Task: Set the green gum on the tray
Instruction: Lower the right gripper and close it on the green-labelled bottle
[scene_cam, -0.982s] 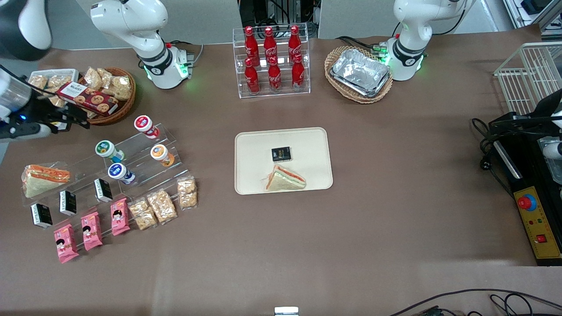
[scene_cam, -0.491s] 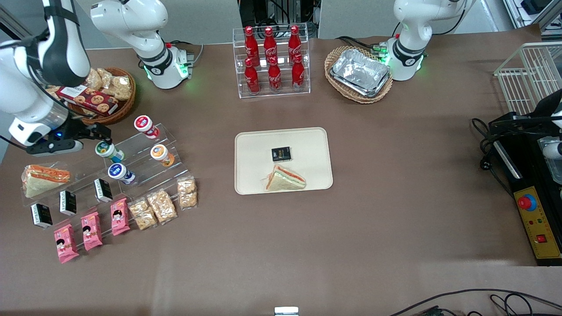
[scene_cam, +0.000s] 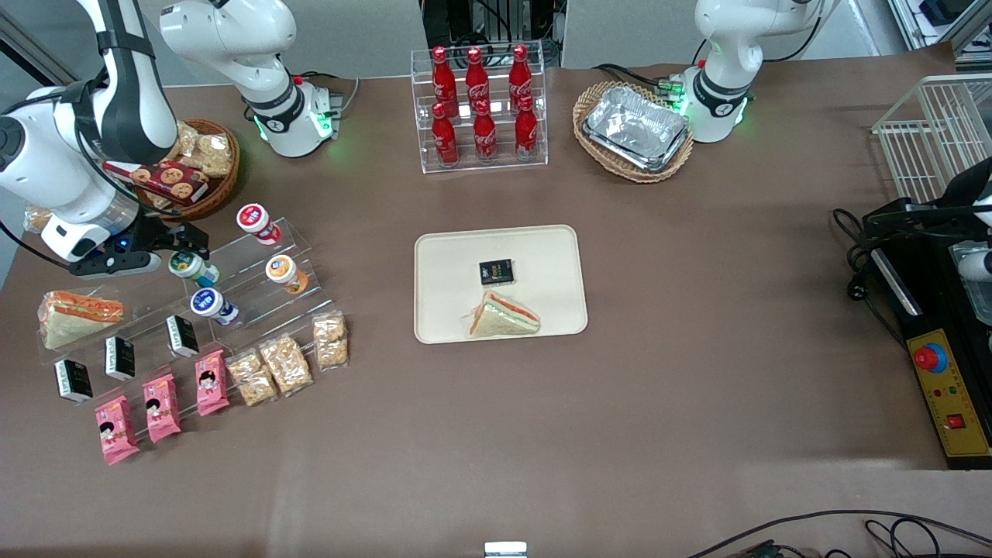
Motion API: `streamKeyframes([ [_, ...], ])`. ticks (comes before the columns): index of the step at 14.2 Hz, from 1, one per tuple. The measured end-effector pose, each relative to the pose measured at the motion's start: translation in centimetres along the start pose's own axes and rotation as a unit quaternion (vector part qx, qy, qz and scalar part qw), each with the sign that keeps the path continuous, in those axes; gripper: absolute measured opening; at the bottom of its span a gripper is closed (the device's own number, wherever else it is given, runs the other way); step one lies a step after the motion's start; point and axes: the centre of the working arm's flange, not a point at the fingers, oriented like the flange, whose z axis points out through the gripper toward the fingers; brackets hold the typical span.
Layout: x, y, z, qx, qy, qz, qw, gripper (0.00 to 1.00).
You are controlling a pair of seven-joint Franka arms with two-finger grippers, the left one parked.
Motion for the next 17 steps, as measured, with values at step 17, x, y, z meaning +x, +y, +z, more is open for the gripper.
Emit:
streamKeyframes([
  [17,-0.5,-0.1,2.0,-0.002,0.004,0.000,1.0000,0.86],
])
